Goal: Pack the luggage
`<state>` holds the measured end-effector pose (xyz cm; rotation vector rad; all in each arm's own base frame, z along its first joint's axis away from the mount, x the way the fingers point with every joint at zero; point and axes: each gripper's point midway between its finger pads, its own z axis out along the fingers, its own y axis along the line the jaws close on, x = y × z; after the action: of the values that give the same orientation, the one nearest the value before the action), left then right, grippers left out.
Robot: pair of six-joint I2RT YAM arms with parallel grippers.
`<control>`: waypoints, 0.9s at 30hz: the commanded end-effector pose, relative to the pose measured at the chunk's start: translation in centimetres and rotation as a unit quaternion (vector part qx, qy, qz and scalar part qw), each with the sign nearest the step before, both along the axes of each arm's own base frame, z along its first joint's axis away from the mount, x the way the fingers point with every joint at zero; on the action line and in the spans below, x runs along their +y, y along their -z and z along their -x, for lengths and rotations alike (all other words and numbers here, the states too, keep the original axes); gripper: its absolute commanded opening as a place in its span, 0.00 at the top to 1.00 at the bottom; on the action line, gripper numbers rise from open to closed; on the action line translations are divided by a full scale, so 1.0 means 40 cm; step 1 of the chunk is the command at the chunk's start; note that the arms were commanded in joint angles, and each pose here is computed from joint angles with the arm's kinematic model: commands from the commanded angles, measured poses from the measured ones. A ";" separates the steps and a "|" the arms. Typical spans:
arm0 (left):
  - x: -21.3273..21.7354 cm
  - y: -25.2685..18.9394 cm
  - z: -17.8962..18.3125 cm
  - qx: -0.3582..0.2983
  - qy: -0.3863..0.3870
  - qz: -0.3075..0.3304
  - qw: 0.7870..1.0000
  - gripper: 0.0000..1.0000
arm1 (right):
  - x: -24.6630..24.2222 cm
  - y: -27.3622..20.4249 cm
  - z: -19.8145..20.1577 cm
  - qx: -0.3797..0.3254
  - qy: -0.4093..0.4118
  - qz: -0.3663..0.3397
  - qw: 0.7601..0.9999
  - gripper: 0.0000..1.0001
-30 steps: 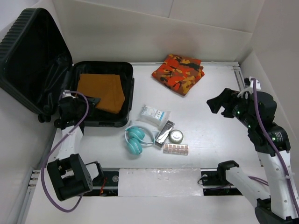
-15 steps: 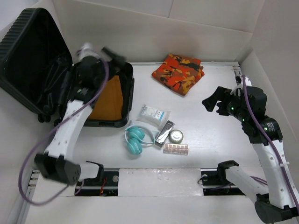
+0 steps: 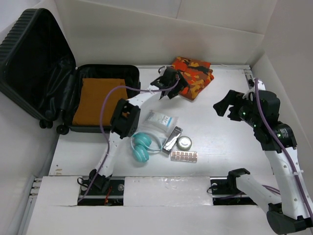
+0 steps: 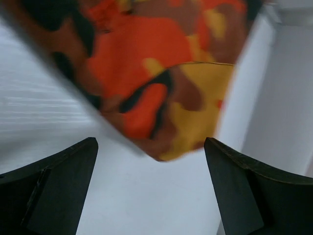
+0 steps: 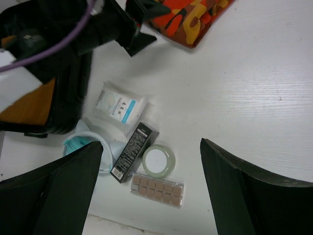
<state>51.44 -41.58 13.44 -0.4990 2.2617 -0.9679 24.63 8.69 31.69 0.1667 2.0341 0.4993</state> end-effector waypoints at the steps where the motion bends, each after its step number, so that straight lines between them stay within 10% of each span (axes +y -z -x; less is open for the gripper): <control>1: -0.016 -0.050 -0.043 0.029 -0.056 0.085 0.994 0.12 | -0.008 -0.050 0.008 -0.026 0.010 -0.002 1.000 0.13; 15: 0.015 0.252 -0.028 0.178 -0.199 0.109 0.958 0.22 | -0.034 -0.051 0.019 -0.021 0.036 0.006 0.999 0.13; 27: 0.035 0.253 -0.191 0.136 -0.256 0.186 0.939 0.65 | -0.033 -0.051 0.018 -0.015 0.038 0.003 0.999 0.13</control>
<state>56.35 -43.54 4.77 -1.3143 2.0957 -1.1788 24.05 7.42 31.68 0.2243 2.0439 0.4357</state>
